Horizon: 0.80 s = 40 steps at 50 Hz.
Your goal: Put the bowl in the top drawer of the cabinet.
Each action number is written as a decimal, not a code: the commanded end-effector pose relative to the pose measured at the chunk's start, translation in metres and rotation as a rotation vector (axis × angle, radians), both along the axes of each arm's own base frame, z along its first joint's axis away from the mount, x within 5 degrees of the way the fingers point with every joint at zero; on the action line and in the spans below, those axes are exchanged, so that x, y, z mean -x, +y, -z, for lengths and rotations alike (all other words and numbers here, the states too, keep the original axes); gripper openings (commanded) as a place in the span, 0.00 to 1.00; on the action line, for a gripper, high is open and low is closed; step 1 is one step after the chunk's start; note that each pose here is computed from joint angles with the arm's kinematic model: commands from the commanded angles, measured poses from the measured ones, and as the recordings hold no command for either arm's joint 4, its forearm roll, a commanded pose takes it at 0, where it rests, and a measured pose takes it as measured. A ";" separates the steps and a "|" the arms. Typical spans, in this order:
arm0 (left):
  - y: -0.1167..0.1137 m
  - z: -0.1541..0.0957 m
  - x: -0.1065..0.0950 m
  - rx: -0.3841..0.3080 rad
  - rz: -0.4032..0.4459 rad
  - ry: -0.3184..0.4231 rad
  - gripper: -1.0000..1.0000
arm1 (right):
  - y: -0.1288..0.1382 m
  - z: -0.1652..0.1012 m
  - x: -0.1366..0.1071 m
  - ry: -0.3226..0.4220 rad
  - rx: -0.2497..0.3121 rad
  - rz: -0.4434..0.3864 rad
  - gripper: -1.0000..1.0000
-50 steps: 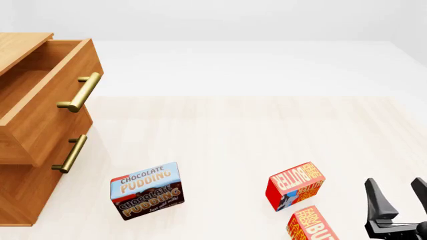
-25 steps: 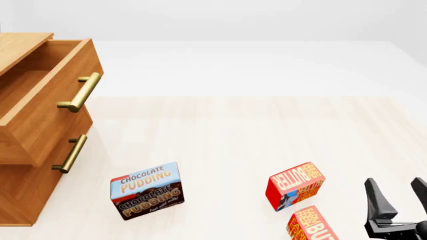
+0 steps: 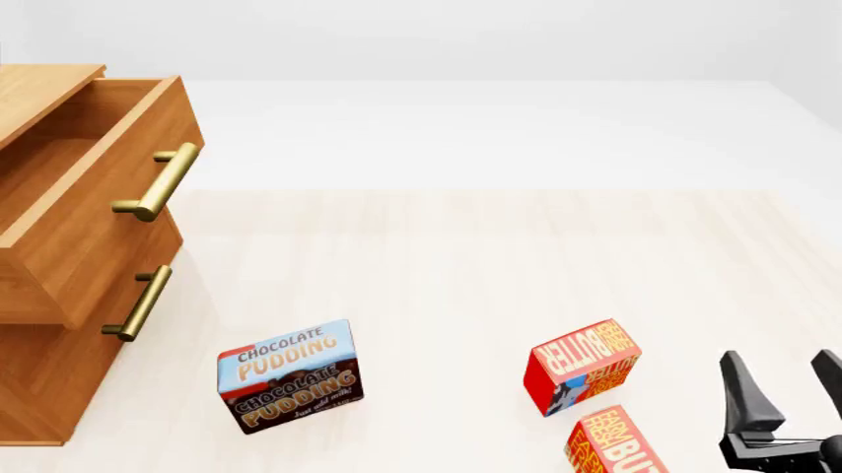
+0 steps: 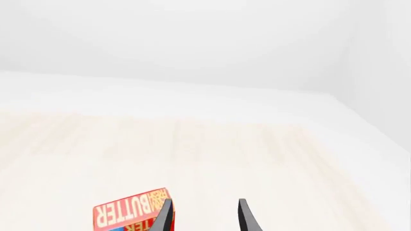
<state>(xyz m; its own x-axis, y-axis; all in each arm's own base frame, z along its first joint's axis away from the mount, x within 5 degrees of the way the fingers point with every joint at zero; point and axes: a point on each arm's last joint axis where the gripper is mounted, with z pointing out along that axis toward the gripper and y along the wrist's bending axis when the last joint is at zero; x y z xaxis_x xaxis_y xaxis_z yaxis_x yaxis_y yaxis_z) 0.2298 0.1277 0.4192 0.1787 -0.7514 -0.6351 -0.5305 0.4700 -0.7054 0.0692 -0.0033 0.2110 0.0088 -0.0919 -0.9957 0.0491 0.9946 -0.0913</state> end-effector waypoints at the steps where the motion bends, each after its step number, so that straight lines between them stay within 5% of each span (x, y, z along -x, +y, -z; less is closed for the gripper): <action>1: 0.004 0.009 -0.004 0.000 -0.004 0.000 0.00 | 0.000 0.000 0.000 0.001 0.002 0.004 1.00; 21: 0.009 0.015 -0.007 -0.003 -0.014 -0.007 0.00 | -0.001 0.000 0.000 0.001 0.005 0.007 1.00; 22: 0.005 0.017 -0.007 0.012 -0.005 -0.011 1.00 | 0.000 0.000 0.000 0.001 0.004 0.006 1.00; 40: -0.014 0.013 -0.001 0.021 0.038 -0.042 1.00 | 0.000 0.000 0.001 -0.004 0.001 0.004 1.00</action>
<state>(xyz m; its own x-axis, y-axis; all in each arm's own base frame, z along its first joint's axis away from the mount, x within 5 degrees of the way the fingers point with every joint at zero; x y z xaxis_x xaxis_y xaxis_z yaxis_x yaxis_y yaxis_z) 0.2334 0.1240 0.4057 0.1844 -0.7606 -0.6225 -0.5059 0.4696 -0.7236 0.0688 -0.0037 0.2110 0.0096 -0.0952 -0.9954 0.0549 0.9940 -0.0945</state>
